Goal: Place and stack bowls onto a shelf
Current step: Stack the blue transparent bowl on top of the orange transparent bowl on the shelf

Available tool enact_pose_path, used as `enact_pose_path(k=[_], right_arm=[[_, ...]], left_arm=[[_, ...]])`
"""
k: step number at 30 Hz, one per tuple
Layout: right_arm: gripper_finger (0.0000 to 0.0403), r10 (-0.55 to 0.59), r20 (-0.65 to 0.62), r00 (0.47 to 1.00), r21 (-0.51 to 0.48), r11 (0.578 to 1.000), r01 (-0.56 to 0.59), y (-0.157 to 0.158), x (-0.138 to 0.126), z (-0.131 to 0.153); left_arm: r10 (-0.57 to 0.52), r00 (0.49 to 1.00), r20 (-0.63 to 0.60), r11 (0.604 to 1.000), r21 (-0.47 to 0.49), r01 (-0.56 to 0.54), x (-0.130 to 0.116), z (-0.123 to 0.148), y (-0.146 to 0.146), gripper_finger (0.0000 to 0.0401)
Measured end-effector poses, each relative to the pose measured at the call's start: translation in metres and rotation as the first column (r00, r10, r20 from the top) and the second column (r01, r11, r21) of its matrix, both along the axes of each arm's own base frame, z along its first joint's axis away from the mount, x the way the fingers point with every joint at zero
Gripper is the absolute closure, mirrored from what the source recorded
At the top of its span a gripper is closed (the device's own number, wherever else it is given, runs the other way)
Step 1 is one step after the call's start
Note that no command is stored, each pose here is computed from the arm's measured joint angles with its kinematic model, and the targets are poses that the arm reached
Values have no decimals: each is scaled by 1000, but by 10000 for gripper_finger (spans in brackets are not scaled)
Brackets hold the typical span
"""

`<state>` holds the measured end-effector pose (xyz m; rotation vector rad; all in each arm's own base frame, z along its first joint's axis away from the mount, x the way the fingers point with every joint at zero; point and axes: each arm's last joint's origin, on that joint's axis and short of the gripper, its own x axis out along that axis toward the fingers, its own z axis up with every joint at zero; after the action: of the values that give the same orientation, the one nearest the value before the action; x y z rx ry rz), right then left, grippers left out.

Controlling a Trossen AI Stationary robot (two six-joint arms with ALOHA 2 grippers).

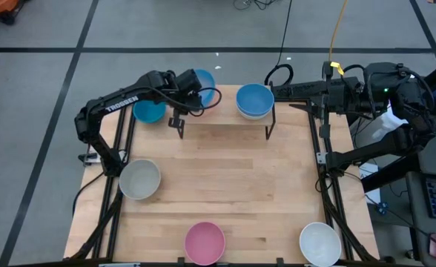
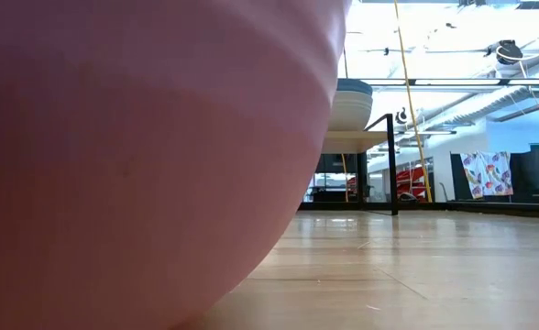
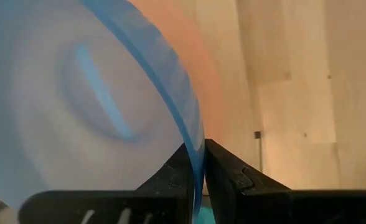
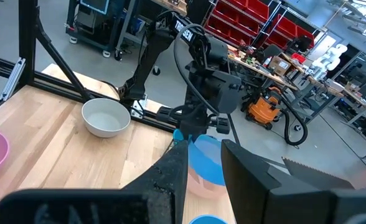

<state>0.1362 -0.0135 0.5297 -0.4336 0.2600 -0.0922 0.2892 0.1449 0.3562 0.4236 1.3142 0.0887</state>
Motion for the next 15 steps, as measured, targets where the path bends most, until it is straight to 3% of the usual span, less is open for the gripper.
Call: enact_pose_path(k=[6, 15], right_arm=[[314, 0, 0, 1000, 0, 1000, 0, 0, 0, 0], [314, 0, 0, 1000, 0, 1000, 0, 0, 0, 0]], left_arm=[[23, 999, -22, 998, 52, -22, -1, 0, 2, 363], [57, 998, -14, 998, 43, -56, -1, 0, 1, 338]])
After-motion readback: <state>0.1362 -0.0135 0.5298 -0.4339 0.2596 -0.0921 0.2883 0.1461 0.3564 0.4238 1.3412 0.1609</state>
